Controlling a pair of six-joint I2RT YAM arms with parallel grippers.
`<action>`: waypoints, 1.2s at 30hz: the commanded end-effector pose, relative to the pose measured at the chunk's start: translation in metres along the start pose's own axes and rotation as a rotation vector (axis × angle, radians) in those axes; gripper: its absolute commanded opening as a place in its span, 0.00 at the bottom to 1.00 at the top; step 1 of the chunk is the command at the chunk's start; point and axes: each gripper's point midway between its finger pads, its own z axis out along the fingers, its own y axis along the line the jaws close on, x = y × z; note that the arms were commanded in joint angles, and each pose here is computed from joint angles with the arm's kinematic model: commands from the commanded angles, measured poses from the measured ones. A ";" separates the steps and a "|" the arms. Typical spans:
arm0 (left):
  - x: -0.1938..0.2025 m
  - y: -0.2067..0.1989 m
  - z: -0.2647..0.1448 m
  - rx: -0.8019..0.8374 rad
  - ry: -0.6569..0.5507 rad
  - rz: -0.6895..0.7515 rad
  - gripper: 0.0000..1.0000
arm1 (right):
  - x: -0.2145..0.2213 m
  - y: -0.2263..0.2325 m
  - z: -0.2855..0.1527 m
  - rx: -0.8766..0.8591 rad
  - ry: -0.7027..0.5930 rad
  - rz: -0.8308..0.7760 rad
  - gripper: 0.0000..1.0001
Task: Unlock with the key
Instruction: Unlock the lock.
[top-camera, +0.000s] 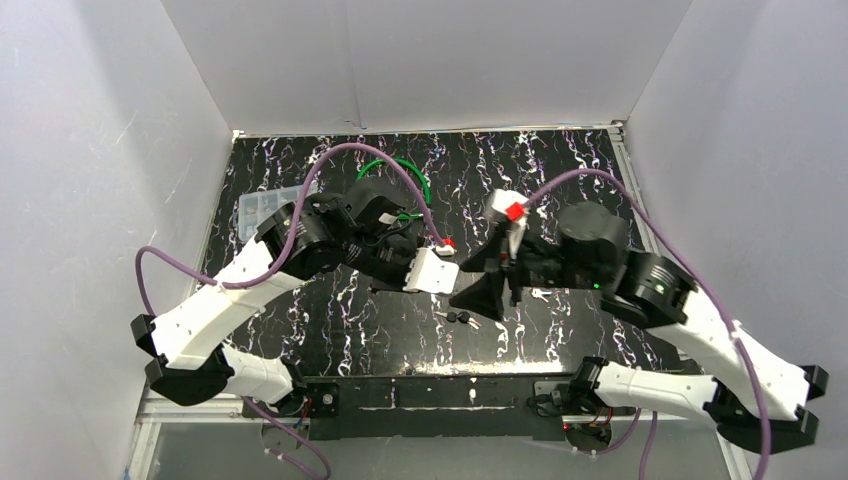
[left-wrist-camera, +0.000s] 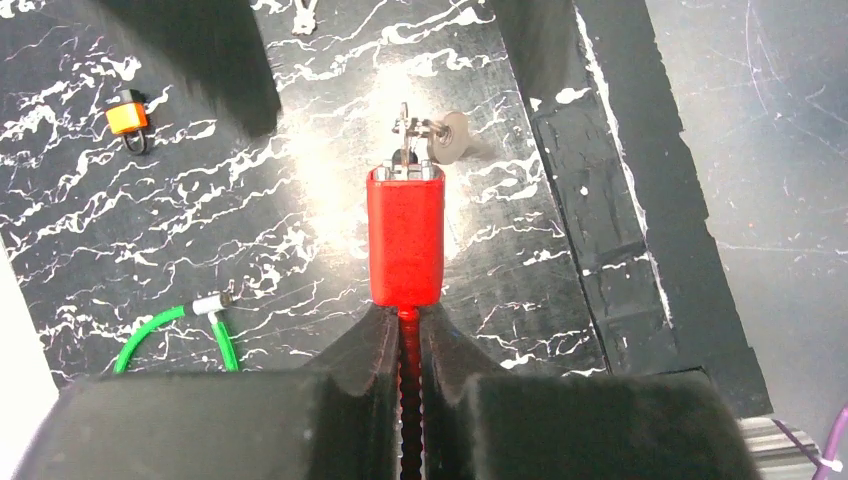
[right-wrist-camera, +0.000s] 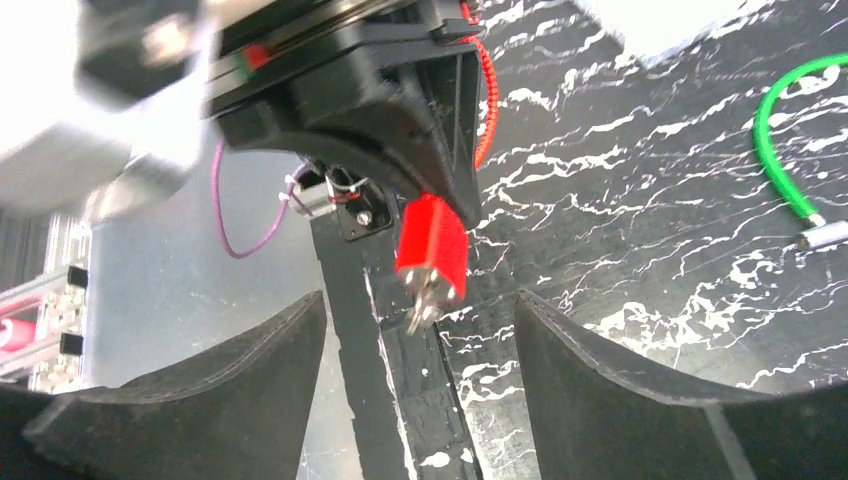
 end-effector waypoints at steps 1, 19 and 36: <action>-0.008 0.000 -0.009 -0.038 -0.035 -0.035 0.00 | -0.025 0.005 -0.032 0.041 -0.206 -0.028 0.73; -0.019 -0.001 -0.011 -0.016 -0.060 -0.096 0.00 | -0.031 -0.004 -0.009 0.041 -0.240 -0.028 0.35; -0.021 0.006 -0.013 -0.055 -0.067 -0.105 0.00 | -0.009 -0.008 0.002 0.038 -0.194 0.036 0.11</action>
